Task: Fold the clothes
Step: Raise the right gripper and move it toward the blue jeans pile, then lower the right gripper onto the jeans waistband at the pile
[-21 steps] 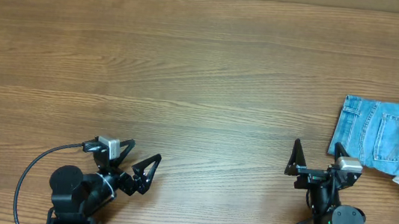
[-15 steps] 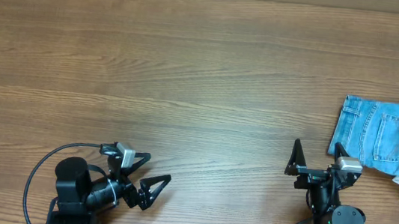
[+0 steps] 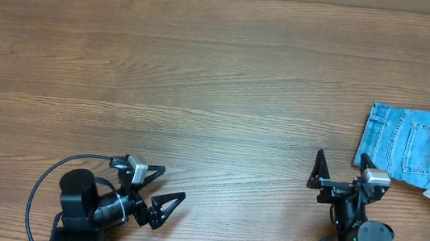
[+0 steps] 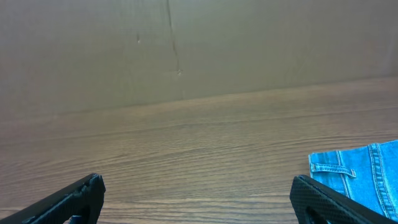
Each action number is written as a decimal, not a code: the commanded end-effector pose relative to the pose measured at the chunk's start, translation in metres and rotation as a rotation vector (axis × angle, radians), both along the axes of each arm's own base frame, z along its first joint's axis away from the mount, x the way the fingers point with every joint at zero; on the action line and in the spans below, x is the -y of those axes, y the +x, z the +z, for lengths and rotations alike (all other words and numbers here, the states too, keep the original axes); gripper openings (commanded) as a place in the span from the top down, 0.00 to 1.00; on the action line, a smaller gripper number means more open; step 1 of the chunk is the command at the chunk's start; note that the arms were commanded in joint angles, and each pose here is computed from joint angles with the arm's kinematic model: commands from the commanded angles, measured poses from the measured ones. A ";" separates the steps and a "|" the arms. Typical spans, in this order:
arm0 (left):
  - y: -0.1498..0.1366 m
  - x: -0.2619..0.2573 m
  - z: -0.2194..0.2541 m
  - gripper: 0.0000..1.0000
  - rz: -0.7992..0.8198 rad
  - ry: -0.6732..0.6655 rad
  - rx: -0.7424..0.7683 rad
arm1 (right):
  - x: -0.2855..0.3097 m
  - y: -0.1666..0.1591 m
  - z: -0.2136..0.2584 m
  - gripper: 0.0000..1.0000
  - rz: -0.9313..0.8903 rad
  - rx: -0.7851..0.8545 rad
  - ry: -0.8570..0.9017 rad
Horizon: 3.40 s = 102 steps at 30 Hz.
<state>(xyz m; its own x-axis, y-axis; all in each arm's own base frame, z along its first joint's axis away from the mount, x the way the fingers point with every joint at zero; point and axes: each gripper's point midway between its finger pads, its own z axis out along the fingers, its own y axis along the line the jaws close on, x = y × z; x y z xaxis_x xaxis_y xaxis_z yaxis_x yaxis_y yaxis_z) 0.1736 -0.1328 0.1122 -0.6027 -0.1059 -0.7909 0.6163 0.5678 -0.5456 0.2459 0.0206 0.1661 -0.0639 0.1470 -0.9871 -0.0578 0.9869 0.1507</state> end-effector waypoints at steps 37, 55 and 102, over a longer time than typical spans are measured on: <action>-0.004 0.003 0.003 0.00 -0.030 -0.004 0.015 | -0.090 -0.050 0.098 0.00 0.585 0.379 0.011; -0.004 0.003 0.003 0.00 -0.030 -0.004 0.015 | -0.029 0.065 0.141 0.00 0.112 -0.256 0.033; 0.042 -0.215 -0.035 0.00 1.146 0.825 -0.034 | 0.036 0.098 0.052 0.00 -0.288 -0.544 -0.124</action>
